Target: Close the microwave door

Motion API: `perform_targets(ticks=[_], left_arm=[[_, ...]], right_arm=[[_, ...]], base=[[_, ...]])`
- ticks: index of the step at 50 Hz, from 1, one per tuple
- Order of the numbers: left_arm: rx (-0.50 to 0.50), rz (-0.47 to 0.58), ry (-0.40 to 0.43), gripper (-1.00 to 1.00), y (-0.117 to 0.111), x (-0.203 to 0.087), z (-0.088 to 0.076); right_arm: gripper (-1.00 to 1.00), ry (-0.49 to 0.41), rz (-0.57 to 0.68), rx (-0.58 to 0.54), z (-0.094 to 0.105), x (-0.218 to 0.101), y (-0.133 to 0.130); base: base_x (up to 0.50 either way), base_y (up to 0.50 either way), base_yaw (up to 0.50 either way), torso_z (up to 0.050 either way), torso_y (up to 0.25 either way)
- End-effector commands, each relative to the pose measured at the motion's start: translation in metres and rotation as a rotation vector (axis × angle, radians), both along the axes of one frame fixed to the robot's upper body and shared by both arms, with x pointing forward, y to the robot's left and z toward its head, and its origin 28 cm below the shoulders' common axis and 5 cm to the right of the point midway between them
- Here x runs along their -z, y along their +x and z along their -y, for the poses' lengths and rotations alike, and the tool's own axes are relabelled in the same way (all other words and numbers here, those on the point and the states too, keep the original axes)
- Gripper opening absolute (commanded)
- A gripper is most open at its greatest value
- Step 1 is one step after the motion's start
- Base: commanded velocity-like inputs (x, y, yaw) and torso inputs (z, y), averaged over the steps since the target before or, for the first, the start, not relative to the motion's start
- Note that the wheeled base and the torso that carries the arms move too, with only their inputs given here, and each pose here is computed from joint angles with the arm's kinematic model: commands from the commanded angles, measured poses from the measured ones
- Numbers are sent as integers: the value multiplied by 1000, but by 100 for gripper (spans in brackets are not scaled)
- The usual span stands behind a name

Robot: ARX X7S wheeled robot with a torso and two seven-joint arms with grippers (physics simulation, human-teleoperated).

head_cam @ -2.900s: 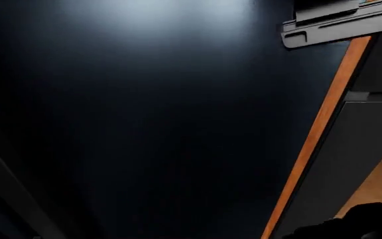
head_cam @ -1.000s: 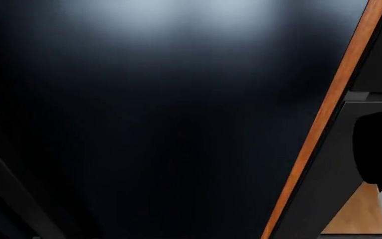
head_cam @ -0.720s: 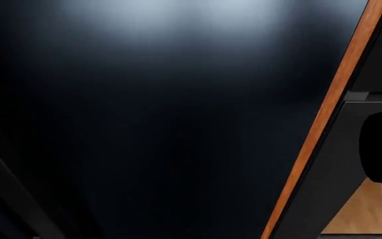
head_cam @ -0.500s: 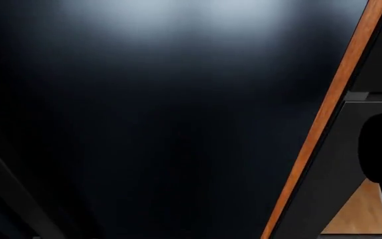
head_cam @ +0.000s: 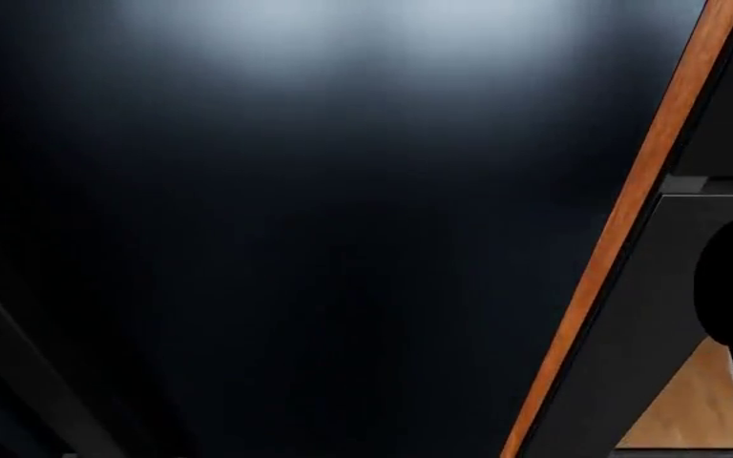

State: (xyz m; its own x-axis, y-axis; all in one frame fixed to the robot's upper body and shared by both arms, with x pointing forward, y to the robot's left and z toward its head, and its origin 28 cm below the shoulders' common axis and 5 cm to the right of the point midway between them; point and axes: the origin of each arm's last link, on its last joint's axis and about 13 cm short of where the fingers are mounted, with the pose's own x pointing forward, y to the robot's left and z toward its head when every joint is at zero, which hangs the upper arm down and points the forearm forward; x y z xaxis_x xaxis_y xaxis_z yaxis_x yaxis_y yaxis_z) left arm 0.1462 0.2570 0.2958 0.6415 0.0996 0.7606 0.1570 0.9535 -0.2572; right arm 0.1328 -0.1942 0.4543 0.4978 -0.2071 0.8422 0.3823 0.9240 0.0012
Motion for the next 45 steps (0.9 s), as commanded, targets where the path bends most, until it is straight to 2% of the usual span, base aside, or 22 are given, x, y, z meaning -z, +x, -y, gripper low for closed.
perform_targets(ticks=[1,45], left_arm=[[-20,13,-11,100,0,-2,-2],[-24,12,-6,100,-1,-1,-1]], right_arm=[[100,36,-25,-11,9,-2,5],[100,145,-79,-61,37,2,19]], base=[[0,0,0,0,0],[0,0,0,0,0]])
